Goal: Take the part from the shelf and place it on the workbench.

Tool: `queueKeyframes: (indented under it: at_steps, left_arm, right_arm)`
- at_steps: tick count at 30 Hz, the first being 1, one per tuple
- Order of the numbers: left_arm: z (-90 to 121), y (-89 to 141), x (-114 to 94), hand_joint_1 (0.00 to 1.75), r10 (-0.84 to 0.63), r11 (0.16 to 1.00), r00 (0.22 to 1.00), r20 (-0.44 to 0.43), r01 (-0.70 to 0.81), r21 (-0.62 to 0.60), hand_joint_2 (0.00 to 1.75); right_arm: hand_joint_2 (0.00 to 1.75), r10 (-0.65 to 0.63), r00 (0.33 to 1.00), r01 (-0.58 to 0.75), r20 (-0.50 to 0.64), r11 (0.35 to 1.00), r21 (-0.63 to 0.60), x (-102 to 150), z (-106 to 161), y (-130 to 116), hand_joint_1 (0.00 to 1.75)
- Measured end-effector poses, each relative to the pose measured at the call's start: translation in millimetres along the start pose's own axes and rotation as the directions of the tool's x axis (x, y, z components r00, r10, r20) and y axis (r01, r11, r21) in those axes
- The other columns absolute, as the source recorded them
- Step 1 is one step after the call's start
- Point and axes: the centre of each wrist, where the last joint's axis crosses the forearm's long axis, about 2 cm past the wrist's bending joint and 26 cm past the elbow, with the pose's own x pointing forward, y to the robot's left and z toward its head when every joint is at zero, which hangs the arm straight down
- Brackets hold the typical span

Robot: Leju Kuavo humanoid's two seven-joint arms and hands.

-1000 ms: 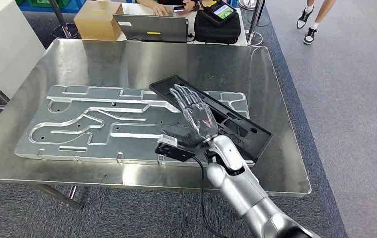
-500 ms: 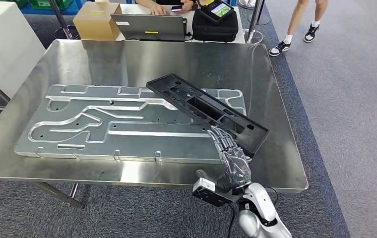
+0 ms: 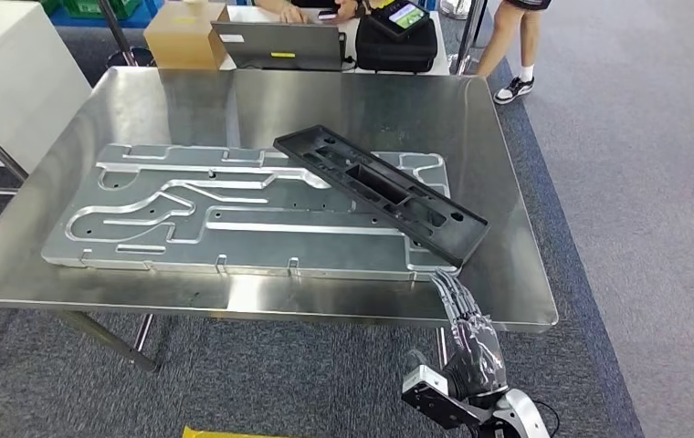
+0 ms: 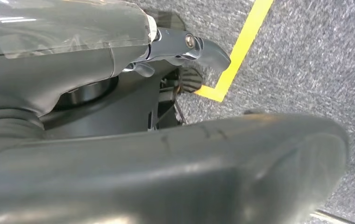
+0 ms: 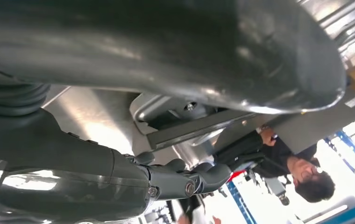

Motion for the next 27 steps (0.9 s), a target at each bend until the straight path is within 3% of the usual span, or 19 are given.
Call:
queueKeyframes:
  at_steps: [14, 27]
  left_arm:
    - [0, -4, 0, 0.0, -0.005, 1.0, 1.0, -0.003, 0.005, -0.02, 0.0]
    - [-1, 1, 2, 0.0, -0.015, 1.0, 1.0, -0.002, 0.015, -0.002, 0.0]
  right_arm:
    - [0.0, 0.03, 0.999, -0.031, -0.044, 0.999, -0.023, -18, 15, -17, 0.0]
    - [0.0, 0.003, 0.998, -0.004, -0.07, 1.0, -0.014, -23, 24, -13, 0.0]
